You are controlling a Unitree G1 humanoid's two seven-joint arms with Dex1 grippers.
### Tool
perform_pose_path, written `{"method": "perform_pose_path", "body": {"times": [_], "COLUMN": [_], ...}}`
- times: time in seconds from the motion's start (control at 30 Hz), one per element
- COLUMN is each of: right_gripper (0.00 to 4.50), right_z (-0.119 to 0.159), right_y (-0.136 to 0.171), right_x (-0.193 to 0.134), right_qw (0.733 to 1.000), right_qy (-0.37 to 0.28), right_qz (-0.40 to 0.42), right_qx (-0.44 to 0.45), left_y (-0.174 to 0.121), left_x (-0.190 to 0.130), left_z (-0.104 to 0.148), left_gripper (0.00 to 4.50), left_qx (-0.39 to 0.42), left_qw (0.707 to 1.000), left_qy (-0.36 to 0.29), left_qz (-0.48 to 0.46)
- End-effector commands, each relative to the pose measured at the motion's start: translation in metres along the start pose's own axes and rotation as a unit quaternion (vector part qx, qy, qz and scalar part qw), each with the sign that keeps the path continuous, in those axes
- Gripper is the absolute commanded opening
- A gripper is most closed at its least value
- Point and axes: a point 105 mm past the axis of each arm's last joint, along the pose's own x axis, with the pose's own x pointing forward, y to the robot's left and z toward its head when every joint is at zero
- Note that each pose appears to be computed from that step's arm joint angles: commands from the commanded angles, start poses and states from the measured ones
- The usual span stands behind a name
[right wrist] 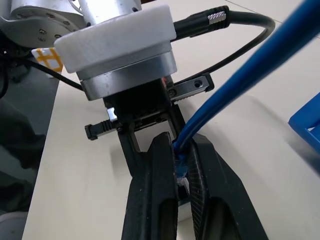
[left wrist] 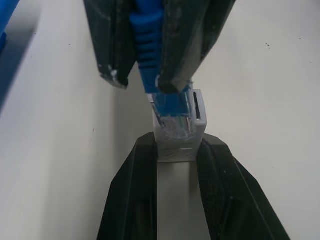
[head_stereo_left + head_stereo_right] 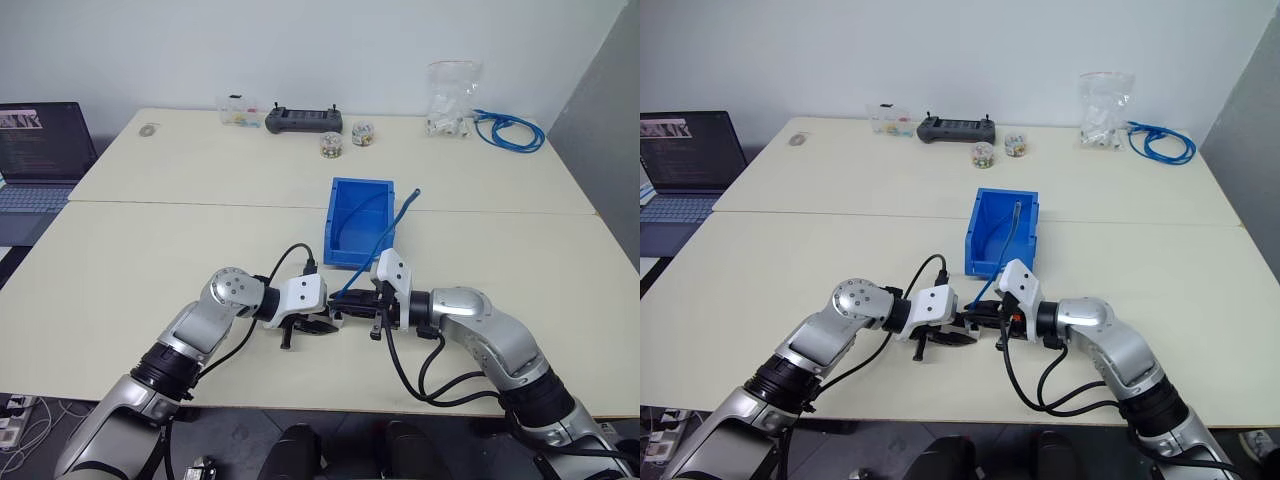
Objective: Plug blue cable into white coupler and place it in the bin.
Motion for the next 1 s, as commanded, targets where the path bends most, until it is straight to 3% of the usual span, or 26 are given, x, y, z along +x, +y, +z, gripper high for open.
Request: {"method": "perform_pose_path", "body": {"times": [0.03, 0.3, 0.7, 1.0], "right_gripper": [0.03, 0.03, 0.03, 0.02], "right_z": [0.014, 0.007, -0.021, -0.024], "right_y": [0.001, -0.003, -0.003, -0.001], "right_x": [-0.004, -0.007, -0.008, 0.002], "right_qw": [1.000, 1.000, 0.999, 0.994], "right_qy": [-0.026, -0.029, 0.018, 0.044], "right_qz": [0.006, -0.005, 0.006, 0.059], "right_qx": [-0.015, -0.009, -0.047, -0.076], "left_y": [-0.009, -0.009, -0.013, -0.012], "left_x": [0.006, 0.005, 0.004, 0.004], "left_z": [-0.020, -0.022, -0.025, -0.024], "left_gripper": [0.77, 0.77, 0.77, 0.77], "left_qx": [-0.022, -0.022, -0.025, -0.022], "left_qw": [0.999, 0.999, 0.999, 0.999], "left_qy": [0.033, 0.036, 0.038, 0.038], "left_qz": [-0.011, -0.011, -0.013, -0.012]}}
